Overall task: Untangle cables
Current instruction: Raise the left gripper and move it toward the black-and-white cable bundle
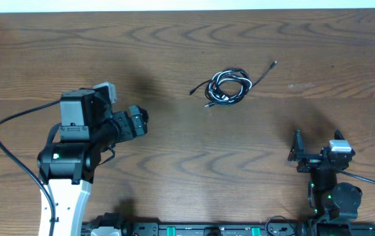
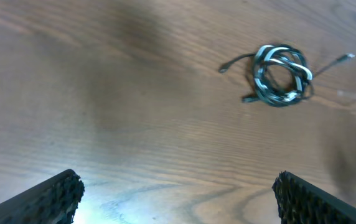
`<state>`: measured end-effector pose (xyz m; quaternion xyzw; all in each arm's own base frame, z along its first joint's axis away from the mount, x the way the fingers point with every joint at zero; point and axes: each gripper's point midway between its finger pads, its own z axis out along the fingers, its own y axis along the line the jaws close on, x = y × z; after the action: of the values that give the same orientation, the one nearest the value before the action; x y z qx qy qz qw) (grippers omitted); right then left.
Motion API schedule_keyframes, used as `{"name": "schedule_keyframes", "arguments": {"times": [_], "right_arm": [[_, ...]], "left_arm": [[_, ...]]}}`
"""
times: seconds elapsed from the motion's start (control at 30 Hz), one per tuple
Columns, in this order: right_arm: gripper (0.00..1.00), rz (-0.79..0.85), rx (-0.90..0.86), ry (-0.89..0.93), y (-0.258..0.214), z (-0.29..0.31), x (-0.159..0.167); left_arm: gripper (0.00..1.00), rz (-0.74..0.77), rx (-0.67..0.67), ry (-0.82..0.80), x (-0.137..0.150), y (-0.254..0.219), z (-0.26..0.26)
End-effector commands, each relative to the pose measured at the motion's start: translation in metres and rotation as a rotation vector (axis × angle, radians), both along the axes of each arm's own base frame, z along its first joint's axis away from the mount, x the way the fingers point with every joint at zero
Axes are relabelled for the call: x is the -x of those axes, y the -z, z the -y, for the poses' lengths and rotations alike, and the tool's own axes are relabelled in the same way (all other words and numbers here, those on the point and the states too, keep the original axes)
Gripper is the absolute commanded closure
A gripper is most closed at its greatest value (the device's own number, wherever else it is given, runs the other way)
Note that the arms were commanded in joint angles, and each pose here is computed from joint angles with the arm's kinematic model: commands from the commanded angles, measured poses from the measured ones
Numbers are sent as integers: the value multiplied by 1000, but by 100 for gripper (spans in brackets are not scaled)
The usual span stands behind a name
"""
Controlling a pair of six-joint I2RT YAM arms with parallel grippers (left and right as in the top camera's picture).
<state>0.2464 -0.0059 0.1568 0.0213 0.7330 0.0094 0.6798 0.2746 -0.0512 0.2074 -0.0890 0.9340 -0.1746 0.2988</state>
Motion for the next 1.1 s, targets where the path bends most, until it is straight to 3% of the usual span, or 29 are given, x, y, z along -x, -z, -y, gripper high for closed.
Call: {"name": "schedule_keyframes", "arguments": {"times": [0.0,1.07], "right_arm": [[1,1,13,-3,0,-1,0],[1,1,13,-3,0,-1,0]], "left_arm": [[2,41,-37,24,-5,-17,6],[2,-10,-69,133,-37,-21,51]]}}
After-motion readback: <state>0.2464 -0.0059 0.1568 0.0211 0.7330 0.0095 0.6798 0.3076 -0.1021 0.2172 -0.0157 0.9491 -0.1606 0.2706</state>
